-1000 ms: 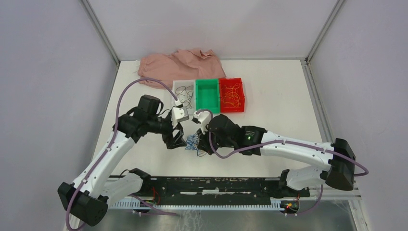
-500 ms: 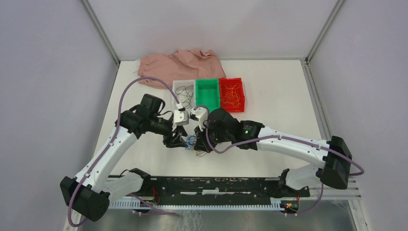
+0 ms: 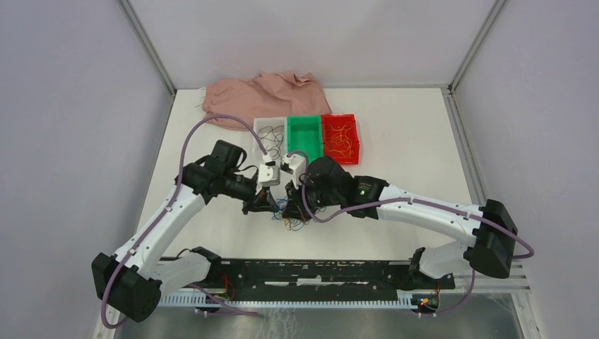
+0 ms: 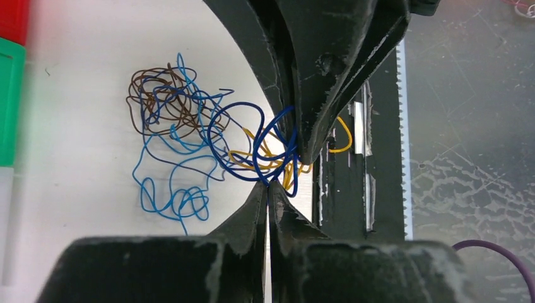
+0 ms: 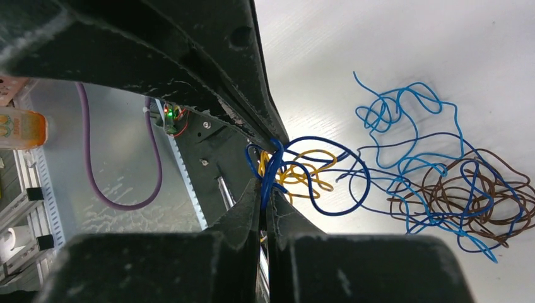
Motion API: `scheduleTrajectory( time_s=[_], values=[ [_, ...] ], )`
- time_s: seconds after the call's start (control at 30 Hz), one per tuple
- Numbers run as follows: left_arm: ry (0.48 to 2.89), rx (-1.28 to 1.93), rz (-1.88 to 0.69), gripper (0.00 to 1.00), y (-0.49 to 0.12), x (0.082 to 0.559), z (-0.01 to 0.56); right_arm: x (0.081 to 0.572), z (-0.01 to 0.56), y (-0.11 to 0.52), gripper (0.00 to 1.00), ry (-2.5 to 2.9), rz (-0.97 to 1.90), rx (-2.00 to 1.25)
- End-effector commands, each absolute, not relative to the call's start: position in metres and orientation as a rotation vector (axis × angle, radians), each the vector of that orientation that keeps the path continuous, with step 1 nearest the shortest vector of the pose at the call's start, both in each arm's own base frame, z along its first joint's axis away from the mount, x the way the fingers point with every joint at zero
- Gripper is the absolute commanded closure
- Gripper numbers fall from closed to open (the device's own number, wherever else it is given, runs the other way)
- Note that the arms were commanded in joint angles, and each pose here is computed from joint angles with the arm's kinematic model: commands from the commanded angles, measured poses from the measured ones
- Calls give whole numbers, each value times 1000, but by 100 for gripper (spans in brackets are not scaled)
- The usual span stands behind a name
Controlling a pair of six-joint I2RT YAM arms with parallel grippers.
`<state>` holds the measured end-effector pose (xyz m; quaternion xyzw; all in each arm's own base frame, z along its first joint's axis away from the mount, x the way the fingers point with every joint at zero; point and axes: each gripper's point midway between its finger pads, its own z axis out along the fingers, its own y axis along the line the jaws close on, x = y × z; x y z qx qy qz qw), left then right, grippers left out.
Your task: Untangle the cables
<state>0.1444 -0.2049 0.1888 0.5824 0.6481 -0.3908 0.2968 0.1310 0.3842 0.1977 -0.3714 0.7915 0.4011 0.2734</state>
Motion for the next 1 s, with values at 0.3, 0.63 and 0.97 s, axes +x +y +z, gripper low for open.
scheduleTrajectory(
  time_s=[0.3,0.63,0.97],
  values=[
    [1660,1405,-713,97,-206,202,234,143,217,355,84,2056,1216,-786],
    [1672,1239,-543,97,-193,227,256,157,197,323,67,2116,1116,-649],
    [1661,1204,-495,97,-189,233,263,141,151,352,52,2119,935,-872]
  ],
)
